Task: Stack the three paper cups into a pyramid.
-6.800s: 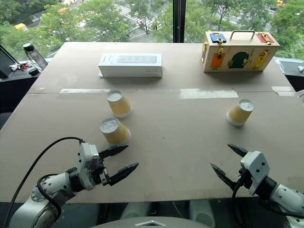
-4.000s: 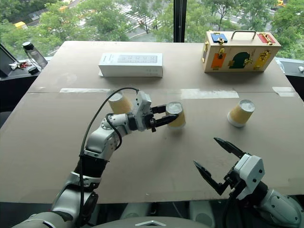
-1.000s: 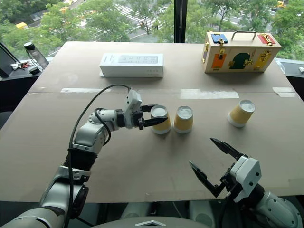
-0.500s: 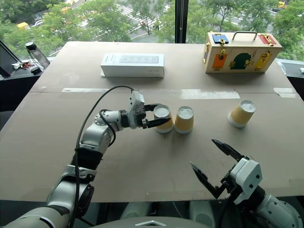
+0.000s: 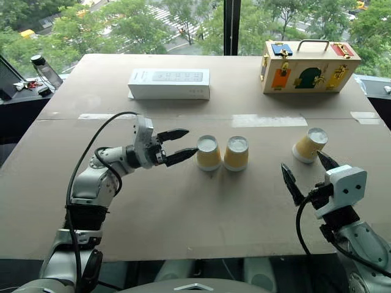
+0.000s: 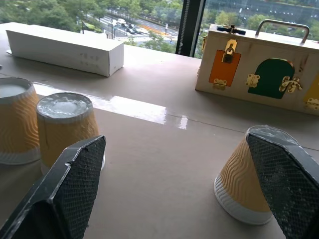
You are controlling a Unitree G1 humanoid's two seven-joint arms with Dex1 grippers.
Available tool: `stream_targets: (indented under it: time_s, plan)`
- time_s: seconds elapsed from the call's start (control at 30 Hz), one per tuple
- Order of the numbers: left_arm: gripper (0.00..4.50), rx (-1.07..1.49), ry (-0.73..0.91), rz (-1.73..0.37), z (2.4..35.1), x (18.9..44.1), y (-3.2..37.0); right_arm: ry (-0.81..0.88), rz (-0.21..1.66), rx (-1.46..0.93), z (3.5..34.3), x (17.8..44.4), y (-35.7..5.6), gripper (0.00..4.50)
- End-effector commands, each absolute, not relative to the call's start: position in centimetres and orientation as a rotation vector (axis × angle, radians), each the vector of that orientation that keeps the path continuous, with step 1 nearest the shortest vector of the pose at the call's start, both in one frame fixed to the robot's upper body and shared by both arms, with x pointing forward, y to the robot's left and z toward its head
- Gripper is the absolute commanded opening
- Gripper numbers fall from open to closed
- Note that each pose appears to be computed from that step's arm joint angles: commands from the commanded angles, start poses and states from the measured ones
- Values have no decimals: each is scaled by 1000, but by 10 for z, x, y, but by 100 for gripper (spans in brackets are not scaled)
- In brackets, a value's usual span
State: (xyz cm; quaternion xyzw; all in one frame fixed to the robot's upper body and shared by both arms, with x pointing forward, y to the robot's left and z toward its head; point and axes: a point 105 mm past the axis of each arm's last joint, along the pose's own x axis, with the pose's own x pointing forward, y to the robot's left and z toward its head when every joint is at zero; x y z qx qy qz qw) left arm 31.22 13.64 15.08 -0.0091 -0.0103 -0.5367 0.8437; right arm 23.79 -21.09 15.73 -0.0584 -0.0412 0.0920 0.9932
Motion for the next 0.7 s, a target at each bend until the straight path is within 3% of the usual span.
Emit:
stream_targets:
  time_s: [0.03,0.13,0.23,0.47,0.7]
  plan:
    - [443,-37,-62,-1216,169,284,138,-69,60,-127,166,252,-240,450]
    - [443,-40,-34,-1328,172,254,137,-22,30,-138,160,265,-251,450]
    - [443,-45,-36,-1370,179,240,131,23,-2,-111,151,277,-262,450]
    - [443,-47,-73,-1403,190,223,113,29,-15,-57,145,306,-268,450]
    - [443,-37,-108,-1364,196,226,109,21,27,-26,145,324,-263,450]
